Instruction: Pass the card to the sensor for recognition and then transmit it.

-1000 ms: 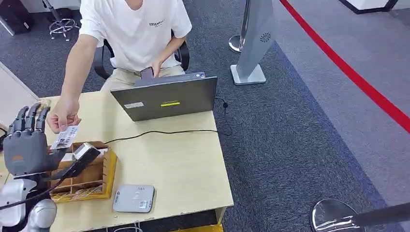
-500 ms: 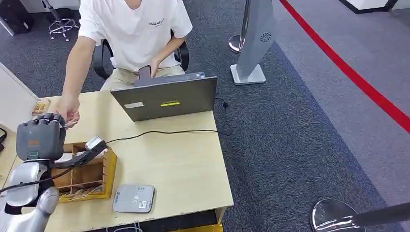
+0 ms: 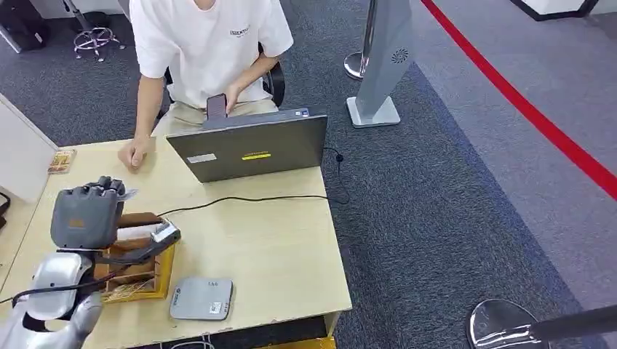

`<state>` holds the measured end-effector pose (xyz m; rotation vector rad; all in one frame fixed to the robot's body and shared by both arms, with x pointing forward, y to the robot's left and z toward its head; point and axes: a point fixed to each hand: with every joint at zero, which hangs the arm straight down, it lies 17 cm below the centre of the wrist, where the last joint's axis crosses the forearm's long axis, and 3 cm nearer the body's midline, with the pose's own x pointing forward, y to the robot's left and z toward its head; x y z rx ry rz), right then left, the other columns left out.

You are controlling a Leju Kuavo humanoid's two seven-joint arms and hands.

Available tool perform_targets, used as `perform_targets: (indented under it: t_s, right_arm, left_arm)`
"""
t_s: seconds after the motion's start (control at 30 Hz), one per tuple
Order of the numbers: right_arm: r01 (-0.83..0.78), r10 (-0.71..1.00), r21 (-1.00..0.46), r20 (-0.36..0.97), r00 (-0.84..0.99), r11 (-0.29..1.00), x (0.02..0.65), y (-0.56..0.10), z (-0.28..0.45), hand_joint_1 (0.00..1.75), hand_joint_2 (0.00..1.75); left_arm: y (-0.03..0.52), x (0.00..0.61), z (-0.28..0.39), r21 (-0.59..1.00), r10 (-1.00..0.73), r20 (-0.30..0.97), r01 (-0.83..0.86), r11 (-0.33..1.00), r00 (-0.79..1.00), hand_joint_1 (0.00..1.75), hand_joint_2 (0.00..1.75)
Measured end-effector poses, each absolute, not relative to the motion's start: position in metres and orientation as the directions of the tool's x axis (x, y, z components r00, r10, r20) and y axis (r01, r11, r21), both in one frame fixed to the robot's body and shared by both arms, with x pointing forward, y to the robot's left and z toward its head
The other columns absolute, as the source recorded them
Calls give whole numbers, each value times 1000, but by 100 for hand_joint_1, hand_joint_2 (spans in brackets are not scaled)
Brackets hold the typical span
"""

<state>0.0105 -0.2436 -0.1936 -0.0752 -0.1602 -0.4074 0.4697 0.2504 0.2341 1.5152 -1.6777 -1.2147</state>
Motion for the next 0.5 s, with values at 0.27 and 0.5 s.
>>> perform_targets:
  t_s: [0.27,0.5]
  right_arm:
    - [420,-408,-34,179,895,907,12,-237,-186,0,175]
    - [439,-425,-34,188,885,898,14,-236,-182,0,175]
  left_arm:
    - [171,420,245,879,-912,-183,-477,16,-366,175,175]
    - [137,393,232,909,-884,-167,-415,33,-437,175,175]
